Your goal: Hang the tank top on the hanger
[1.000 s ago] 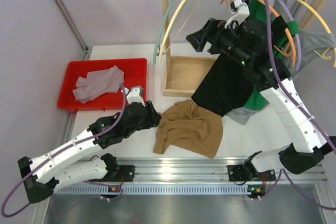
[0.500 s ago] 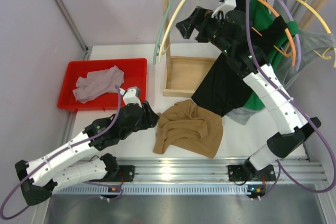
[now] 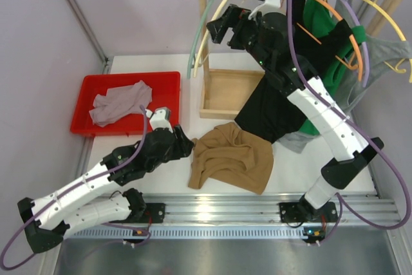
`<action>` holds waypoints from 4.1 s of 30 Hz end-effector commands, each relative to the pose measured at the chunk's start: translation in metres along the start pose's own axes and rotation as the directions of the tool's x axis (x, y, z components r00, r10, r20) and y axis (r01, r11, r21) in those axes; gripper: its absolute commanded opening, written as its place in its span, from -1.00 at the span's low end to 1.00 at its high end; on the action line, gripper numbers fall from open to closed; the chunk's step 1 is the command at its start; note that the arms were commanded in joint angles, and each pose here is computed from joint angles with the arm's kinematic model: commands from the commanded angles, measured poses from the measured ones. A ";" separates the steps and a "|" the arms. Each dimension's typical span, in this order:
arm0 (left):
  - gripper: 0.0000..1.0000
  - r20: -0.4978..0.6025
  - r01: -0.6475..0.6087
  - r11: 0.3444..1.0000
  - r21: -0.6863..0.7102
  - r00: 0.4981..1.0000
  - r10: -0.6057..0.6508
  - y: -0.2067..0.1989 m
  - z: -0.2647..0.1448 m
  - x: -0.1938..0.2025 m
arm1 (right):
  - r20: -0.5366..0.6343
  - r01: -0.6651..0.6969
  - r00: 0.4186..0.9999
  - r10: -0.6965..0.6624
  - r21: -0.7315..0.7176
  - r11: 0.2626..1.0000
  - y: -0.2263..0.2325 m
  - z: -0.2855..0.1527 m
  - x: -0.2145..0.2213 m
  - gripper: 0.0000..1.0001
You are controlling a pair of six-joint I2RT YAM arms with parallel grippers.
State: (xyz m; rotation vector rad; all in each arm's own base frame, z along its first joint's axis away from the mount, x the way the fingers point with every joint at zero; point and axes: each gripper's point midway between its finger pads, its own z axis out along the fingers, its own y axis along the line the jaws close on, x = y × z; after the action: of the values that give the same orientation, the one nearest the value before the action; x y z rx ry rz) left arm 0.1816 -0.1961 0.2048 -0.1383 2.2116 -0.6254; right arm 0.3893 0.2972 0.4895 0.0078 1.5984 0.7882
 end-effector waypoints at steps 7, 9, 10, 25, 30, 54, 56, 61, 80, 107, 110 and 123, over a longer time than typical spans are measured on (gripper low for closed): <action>0.09 0.011 0.011 1.000 -0.017 1.000 -0.011 0.011 -0.004 0.002 | 0.070 0.025 0.997 -0.029 0.061 0.998 0.013 0.007 -0.013 1.00; 0.09 0.013 0.013 1.000 -0.018 1.000 -0.013 0.011 -0.005 0.002 | 0.070 0.030 0.997 -0.035 0.075 0.997 0.013 0.008 -0.012 0.99; 0.09 0.012 0.012 1.000 -0.019 1.000 -0.012 0.012 -0.005 0.002 | 0.063 0.032 0.997 -0.037 0.078 0.996 0.012 0.010 -0.009 0.99; 0.09 0.011 0.021 1.000 -0.023 1.000 -0.021 0.014 -0.006 0.004 | 0.059 0.063 0.996 -0.074 0.170 0.983 -0.005 -0.004 -0.006 0.97; 0.08 0.006 0.021 0.999 -0.024 1.000 -0.021 0.015 -0.004 0.006 | 0.064 0.075 0.994 -0.089 0.196 0.978 -0.012 -0.015 -0.009 0.90; 0.09 -0.008 0.010 1.000 -0.019 1.000 -0.010 0.010 0.004 0.010 | -0.023 0.239 0.970 -0.243 0.283 0.929 -0.033 -0.030 -0.002 0.25; 0.09 -0.009 0.010 1.000 -0.018 1.000 -0.010 0.010 0.004 0.011 | -0.029 0.263 0.964 -0.266 0.282 0.923 -0.034 -0.030 -0.002 0.24; 0.09 -0.012 0.009 1.000 -0.020 1.000 -0.009 0.010 0.006 0.011 | -0.050 0.322 0.946 -0.320 0.257 0.911 -0.032 -0.029 -0.001 0.05; 0.09 -0.010 0.012 1.000 -0.022 1.000 -0.012 0.012 0.005 0.012 | -0.160 0.456 0.885 -0.436 0.120 0.882 -0.020 -0.022 0.017 -0.45; 0.09 -0.003 0.019 1.000 -0.020 1.000 -0.020 0.011 0.005 0.010 | -0.213 0.492 0.865 -0.454 0.191 0.849 -0.033 -0.021 0.015 -0.86; 0.09 -0.005 0.018 1.000 -0.022 1.000 -0.018 0.011 0.006 0.011 | -0.211 0.490 0.867 -0.451 0.199 0.849 -0.034 -0.021 0.013 -1.00; 0.07 -0.004 0.019 1.000 -0.021 1.000 -0.019 0.010 0.006 0.010 | -0.101 0.448 0.893 -0.438 0.273 0.851 -0.033 -0.032 -0.022 -1.00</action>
State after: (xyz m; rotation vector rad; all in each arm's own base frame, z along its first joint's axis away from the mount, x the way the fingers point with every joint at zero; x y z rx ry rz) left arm 0.1749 -0.1855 0.1806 -0.1537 2.2634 -0.5699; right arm 0.3893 0.2612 0.4473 -0.2388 1.7680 0.1639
